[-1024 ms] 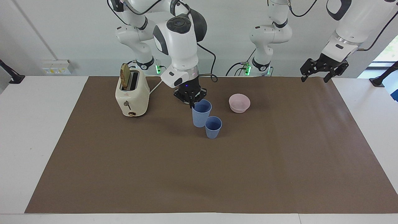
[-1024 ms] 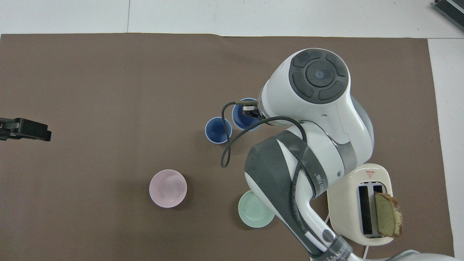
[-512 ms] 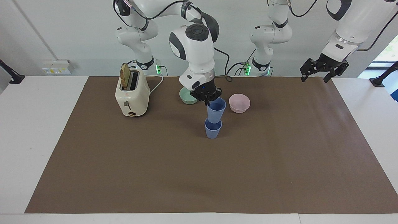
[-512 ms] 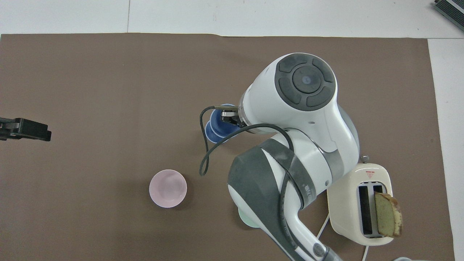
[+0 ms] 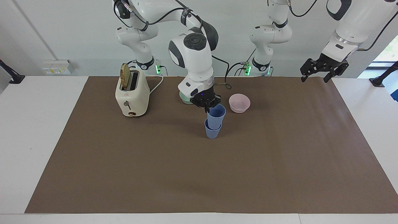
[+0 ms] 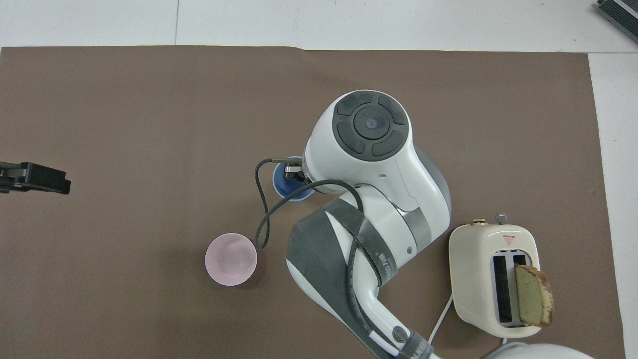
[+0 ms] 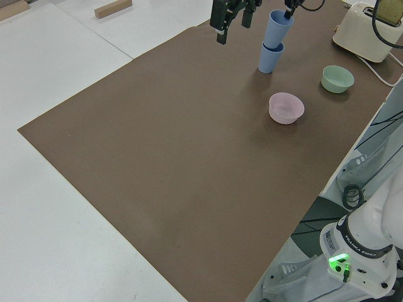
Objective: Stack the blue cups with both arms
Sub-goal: 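Lower the blue cup into the first cup with the right gripper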
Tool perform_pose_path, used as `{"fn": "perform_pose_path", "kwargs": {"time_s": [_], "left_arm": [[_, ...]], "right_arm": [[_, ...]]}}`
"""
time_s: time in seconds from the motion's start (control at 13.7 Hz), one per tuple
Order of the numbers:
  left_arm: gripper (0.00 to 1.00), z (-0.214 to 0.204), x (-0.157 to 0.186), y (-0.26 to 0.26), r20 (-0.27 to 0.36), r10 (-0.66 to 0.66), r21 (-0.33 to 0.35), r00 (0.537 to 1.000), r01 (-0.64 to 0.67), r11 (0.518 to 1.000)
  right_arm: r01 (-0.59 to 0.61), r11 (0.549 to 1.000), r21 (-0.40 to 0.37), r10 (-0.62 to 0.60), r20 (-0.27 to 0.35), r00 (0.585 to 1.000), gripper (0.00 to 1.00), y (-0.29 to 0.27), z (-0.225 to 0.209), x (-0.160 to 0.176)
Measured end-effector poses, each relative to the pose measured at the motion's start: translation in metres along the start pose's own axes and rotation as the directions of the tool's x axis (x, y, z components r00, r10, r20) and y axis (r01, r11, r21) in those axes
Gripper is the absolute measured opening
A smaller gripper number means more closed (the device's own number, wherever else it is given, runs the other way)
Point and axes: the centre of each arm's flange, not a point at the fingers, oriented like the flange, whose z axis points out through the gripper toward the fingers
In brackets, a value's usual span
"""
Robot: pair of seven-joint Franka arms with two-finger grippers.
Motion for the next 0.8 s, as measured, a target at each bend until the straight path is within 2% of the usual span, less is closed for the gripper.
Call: {"fn": "perform_pose_path", "kwargs": {"time_s": [0.44,0.8], "left_arm": [[1.00,0.000,0.000,0.000,0.000,0.000,0.000,1.000,0.000,1.000],[1.00,0.000,0.000,0.000,0.000,0.000,0.000,1.000,0.000,1.000]], "right_arm": [[0.002,1.000,-0.031,0.000,0.042,0.999,0.04,0.008,0.035,0.005],[0.024,0.999,-0.039,-0.022,0.053,0.998,0.04,0.020,0.050,0.008]]}}
